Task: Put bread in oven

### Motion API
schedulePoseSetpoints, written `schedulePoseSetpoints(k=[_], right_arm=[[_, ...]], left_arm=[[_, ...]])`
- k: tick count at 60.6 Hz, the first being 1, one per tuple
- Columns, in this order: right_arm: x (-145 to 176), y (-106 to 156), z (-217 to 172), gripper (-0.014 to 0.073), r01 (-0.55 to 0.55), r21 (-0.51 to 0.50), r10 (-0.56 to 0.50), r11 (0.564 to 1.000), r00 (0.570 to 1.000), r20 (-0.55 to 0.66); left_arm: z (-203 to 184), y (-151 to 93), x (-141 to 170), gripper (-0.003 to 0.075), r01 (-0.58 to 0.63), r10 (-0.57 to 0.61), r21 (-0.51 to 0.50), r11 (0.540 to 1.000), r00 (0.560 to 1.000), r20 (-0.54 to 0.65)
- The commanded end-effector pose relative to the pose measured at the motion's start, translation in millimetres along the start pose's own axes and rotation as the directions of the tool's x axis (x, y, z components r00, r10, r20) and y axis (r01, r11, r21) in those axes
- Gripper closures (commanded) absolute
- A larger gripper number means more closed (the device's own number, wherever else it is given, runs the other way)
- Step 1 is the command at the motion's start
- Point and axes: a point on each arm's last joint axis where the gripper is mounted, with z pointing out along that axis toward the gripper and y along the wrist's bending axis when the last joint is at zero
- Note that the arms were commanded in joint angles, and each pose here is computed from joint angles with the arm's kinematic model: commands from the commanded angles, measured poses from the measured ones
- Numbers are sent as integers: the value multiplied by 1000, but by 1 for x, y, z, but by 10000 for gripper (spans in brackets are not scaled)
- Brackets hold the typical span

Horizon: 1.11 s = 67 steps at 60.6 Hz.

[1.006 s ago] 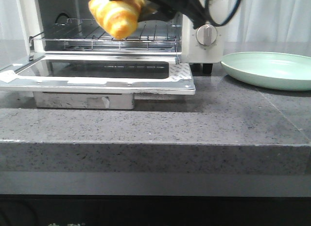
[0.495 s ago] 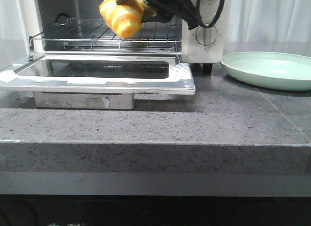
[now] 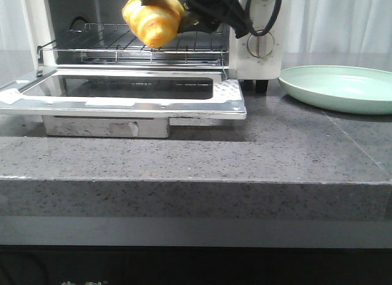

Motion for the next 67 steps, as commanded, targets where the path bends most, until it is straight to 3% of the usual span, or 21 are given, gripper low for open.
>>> schedulePoseSetpoints(k=[1, 17, 31, 42, 48, 56, 61, 67], right_arm=[[-24, 21, -18, 105, 17, -57, -11, 998, 994, 105], [-24, 20, -18, 102, 16, -57, -10, 998, 994, 106], [-25, 20, -18, -59, 16, -56, -10, 998, 994, 111], [-25, 21, -19, -58, 18, -60, -11, 998, 994, 110], [-29, 23, -27, -58, 69, -64, -62, 996, 993, 102], [-35, 22, -47, -58, 89, -81, -86, 993, 996, 39], [-36, 20, -58, -55, 134, -88, -134, 987, 991, -5], [-41, 21, -74, 9, 231, -103, -237, 968, 970, -55]], left_arm=[[-2, 0, -15, 741, 19, -18, -3, 1000, 995, 98], [-2, 0, -15, 741, 19, -18, -3, 1000, 995, 98], [-2, 0, -15, 741, 19, -18, -3, 1000, 995, 98], [-2, 0, -15, 741, 19, -18, -3, 1000, 995, 100], [-2, 0, -15, 741, 19, -18, -3, 1000, 995, 100], [-2, 0, -15, 741, 19, -18, -3, 1000, 995, 100], [-2, 0, -15, 741, 19, -18, -3, 1000, 995, 100], [-2, 0, -15, 741, 19, -18, -3, 1000, 995, 100]])
